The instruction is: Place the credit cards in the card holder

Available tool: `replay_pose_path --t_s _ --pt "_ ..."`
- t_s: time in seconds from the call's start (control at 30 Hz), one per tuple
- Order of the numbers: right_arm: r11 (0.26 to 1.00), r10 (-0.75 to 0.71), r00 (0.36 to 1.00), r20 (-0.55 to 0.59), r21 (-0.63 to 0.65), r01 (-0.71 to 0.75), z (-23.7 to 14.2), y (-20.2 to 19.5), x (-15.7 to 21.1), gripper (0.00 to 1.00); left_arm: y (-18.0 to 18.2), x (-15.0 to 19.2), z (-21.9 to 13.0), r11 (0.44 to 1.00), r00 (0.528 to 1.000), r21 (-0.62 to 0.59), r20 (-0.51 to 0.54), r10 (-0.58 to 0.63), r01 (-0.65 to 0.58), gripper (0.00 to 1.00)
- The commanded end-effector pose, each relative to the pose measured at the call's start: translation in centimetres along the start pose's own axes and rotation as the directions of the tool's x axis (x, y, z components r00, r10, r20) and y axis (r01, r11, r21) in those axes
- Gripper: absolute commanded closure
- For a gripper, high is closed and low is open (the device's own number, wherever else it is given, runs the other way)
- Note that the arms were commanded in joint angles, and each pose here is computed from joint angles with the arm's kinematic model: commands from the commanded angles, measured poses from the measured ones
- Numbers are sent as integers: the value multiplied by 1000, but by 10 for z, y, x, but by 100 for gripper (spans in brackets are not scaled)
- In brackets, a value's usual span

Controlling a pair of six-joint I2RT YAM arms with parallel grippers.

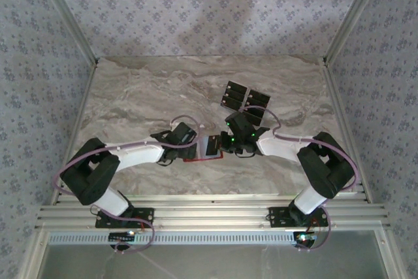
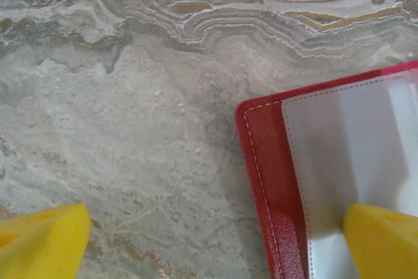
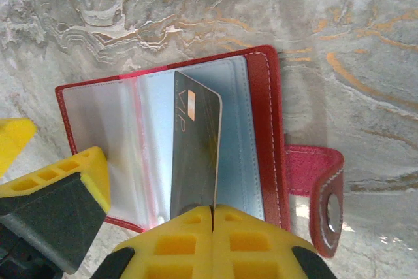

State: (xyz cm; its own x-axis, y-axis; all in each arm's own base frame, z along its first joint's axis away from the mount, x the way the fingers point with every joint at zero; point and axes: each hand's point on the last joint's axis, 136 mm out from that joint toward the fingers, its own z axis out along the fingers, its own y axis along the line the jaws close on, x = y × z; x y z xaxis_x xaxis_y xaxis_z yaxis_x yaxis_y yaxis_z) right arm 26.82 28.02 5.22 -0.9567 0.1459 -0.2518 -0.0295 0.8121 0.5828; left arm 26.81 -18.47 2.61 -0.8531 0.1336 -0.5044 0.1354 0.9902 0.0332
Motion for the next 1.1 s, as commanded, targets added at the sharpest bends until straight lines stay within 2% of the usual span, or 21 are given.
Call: replay_pose_path --t_s 0.0,0.23,0.43,0.73,1.07 --pt "998 -17 1000 -13 -55 16 -3 10 -1 100 16 21 2 998 998 -56 -61 23 -27 1" --pt "980 -61 998 8 -189 61 -14 48 -11 100 15 21 2 998 998 -51 -57 20 -23 1" --pt "963 -108 994 13 -246 108 -12 61 -12 100 14 21 3 999 998 -47 -54 18 -21 1" --pt "948 -155 988 -25 -285 141 4 64 -6 100 14 22 3 999 998 -48 -58 20 -23 1" --pt "954 -141 989 -41 -272 125 14 44 -2 100 16 23 3 998 998 -56 -59 22 -25 1"
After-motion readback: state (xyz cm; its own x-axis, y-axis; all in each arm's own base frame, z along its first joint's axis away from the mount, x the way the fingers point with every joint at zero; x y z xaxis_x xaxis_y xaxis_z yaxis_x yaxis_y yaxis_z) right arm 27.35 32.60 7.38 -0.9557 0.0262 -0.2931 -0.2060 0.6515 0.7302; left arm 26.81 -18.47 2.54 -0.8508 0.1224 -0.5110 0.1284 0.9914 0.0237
